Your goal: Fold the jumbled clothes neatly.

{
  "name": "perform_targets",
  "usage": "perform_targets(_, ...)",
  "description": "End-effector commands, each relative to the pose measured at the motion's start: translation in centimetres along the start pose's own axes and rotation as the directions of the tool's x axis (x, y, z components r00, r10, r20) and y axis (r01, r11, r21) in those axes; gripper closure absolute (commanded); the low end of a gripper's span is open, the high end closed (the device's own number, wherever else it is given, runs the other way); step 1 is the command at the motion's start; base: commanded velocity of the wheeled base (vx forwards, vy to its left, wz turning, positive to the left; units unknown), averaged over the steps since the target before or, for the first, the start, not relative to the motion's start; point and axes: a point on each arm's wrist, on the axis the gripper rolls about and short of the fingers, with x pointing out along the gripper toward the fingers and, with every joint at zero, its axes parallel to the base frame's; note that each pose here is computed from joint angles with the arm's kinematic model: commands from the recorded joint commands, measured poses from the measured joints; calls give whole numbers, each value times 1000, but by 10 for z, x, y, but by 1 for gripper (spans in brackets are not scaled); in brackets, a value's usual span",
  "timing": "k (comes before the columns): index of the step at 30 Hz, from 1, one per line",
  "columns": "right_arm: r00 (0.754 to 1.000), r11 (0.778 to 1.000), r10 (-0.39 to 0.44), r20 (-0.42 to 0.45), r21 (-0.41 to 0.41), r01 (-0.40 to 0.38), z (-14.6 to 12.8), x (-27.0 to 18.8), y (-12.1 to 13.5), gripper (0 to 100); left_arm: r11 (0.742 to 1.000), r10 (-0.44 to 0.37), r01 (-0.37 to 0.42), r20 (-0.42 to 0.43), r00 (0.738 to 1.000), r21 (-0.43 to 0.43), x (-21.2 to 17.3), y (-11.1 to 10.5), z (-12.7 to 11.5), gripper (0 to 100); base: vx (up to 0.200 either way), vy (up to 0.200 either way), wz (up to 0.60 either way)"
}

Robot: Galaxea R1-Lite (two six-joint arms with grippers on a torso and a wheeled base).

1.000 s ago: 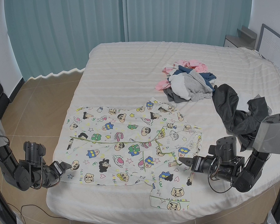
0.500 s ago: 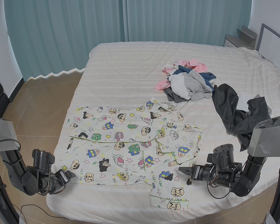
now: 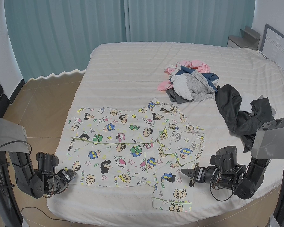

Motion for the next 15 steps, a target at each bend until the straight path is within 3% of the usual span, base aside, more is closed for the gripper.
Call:
perform_targets(1,1000,1000,1,0,0,-1,0,0,0,0,1000,15,-15,-3,1000,-11,9,2,1,0,0,0,0)
perform_targets(6,1000,1000,2,2,0,-2,0,0,0,0,999,8,-7,18,1000,-53,10,1,8,0,0,0,0)
perform_targets(7,1000,1000,2,2,0,-2,0,0,0,0,999,8,-7,18,1000,-53,10,1,8,100,0,0,0)
perform_targets(15,999,999,-19,-43,-28,18,-8,-7,-4,0,995,75,-71,56,996,-66,20,7,9,100,0,0,0)
